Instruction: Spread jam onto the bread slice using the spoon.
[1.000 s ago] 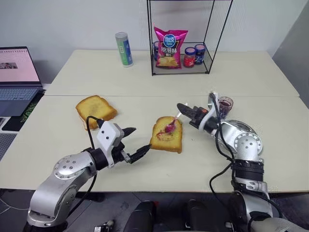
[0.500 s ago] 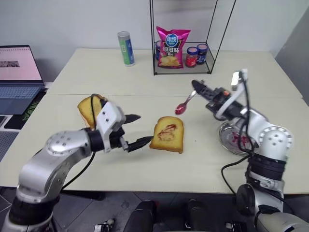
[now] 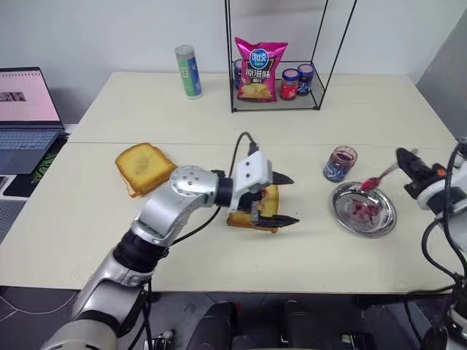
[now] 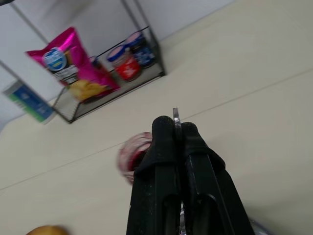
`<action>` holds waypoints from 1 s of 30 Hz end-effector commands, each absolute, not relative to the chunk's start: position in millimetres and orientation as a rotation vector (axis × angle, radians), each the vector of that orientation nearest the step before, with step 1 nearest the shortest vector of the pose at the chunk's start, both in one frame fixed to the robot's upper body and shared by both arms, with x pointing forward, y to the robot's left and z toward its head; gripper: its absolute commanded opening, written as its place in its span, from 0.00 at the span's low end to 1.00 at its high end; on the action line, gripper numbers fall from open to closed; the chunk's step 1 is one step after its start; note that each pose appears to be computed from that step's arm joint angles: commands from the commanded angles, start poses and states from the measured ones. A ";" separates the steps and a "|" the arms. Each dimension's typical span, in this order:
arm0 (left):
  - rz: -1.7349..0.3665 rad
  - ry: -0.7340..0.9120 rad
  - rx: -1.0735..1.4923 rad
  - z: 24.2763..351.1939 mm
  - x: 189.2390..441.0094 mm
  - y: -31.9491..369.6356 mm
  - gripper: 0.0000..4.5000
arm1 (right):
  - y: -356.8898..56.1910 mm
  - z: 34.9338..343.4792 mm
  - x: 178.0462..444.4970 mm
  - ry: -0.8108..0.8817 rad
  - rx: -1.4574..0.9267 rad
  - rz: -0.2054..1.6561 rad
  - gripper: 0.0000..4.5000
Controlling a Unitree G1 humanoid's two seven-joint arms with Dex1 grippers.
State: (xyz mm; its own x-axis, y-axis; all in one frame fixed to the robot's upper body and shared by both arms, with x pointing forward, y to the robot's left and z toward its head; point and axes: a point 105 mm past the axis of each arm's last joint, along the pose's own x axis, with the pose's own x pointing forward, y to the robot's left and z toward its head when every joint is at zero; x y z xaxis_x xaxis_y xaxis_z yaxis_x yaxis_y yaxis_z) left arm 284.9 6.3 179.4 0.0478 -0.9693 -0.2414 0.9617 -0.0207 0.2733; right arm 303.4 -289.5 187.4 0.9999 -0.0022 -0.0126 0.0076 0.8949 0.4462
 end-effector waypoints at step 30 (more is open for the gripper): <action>-1.463 -0.045 0.438 184.2 298.8 15.4 1.00 | -351.6 178.1 306.2 -0.076 0.387 -0.085 0.99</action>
State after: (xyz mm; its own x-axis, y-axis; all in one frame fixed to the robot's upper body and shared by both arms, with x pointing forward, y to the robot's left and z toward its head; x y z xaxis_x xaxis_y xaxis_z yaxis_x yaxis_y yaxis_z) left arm 296.7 7.0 169.0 0.0971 -0.9604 -0.2613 0.9601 0.0212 0.2789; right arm 306.9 -350.2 140.0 0.9933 -0.1095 -0.0373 0.1142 0.8774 0.4659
